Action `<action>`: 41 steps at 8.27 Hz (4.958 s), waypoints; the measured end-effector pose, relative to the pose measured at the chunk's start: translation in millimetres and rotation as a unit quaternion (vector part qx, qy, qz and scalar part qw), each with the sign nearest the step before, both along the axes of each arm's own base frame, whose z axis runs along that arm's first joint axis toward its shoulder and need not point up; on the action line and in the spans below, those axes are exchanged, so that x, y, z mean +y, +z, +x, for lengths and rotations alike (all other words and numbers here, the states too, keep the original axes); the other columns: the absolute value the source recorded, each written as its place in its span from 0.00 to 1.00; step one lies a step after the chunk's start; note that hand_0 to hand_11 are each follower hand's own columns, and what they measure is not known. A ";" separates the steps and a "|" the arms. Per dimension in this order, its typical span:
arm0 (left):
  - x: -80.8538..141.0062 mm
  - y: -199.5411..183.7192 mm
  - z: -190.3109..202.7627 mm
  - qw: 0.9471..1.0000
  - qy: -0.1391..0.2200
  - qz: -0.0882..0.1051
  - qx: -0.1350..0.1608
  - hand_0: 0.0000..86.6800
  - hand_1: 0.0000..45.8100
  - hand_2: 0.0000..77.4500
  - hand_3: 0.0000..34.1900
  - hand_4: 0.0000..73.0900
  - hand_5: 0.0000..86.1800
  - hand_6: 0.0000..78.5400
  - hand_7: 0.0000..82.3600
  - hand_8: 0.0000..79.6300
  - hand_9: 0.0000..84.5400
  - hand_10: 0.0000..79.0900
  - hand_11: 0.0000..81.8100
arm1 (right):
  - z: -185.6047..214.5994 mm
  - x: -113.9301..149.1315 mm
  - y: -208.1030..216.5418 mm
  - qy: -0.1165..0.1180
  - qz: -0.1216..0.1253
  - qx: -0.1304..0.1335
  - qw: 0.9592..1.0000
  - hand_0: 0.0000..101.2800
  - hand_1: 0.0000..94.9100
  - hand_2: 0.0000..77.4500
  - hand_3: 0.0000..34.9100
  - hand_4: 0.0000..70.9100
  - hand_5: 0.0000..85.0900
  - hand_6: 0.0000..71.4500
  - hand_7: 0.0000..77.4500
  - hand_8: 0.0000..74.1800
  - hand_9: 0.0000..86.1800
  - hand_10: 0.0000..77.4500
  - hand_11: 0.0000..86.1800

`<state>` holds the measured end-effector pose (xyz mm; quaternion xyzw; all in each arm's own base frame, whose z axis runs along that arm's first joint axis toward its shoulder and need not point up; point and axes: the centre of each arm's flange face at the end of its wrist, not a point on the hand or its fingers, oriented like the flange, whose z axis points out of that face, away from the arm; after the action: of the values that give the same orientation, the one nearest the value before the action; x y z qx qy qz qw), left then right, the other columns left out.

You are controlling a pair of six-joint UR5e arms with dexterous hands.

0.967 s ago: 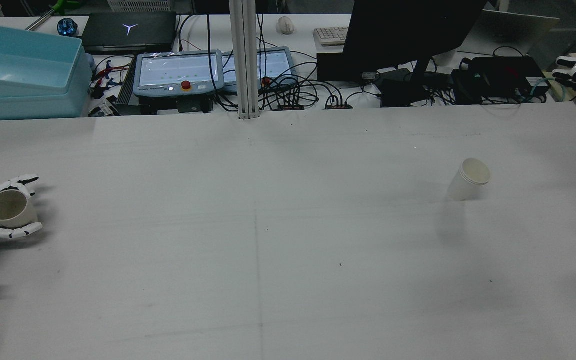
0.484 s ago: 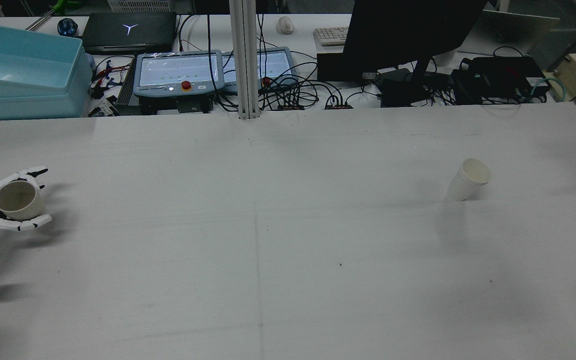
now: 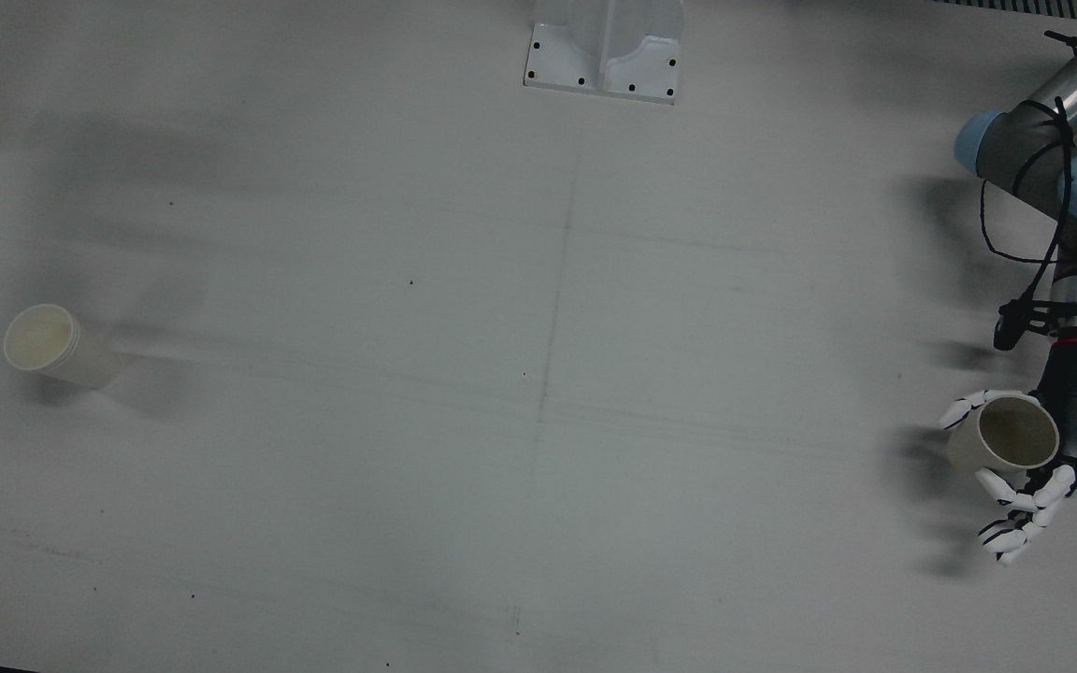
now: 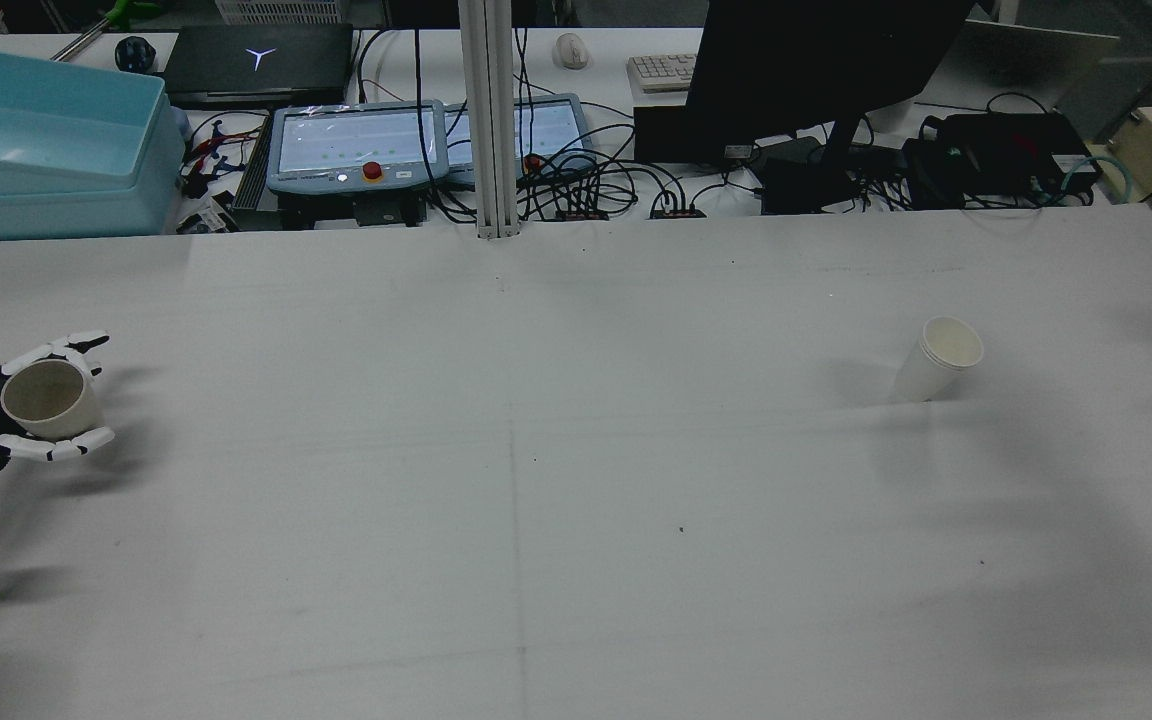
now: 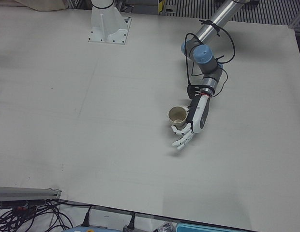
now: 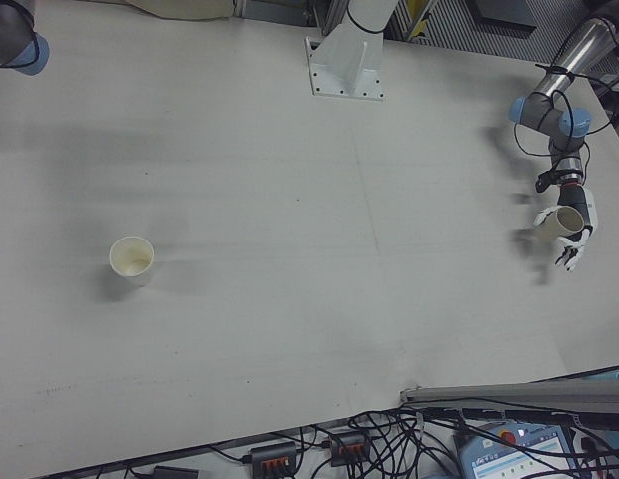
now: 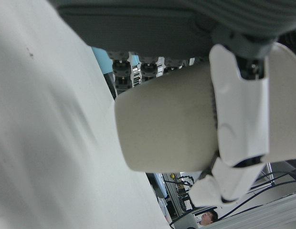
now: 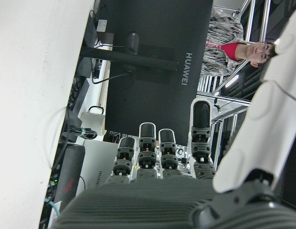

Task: Pour water
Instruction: 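Move the right hand toward the other beige paper cup, then close the right hand fingers around the second beige cup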

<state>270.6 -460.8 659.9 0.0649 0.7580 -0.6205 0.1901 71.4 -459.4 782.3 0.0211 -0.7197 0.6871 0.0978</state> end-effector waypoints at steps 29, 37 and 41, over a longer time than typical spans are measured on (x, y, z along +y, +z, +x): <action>5.2 -18.5 5.3 1.000 0.004 0.010 0.014 0.68 0.45 0.46 0.00 0.43 0.65 0.19 0.24 0.16 0.12 0.16 0.25 | -249.4 -74.0 2.9 -0.110 0.090 0.132 0.981 0.55 0.13 0.00 0.00 0.33 0.49 0.12 0.23 0.23 0.20 0.11 0.17; 8.2 -12.8 1.6 1.000 0.004 0.012 0.016 0.68 0.44 0.47 0.00 0.43 0.65 0.19 0.24 0.16 0.12 0.16 0.25 | -285.1 -82.5 -19.8 -0.099 0.106 0.130 0.981 0.63 0.09 0.00 0.00 0.72 0.56 0.21 0.39 0.31 0.27 0.19 0.25; 9.0 -40.1 4.4 1.000 0.009 0.015 0.021 0.68 0.44 0.47 0.00 0.43 0.66 0.19 0.25 0.16 0.12 0.16 0.25 | -261.3 -70.9 -41.0 -0.081 0.107 0.109 0.985 0.62 0.06 0.01 0.00 0.72 0.60 0.50 0.58 0.48 0.47 0.26 0.34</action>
<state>275.0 -451.9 619.8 0.0483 0.7718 -0.6084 0.1786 -189.8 -530.3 741.3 0.0480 -0.7734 0.5896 0.2278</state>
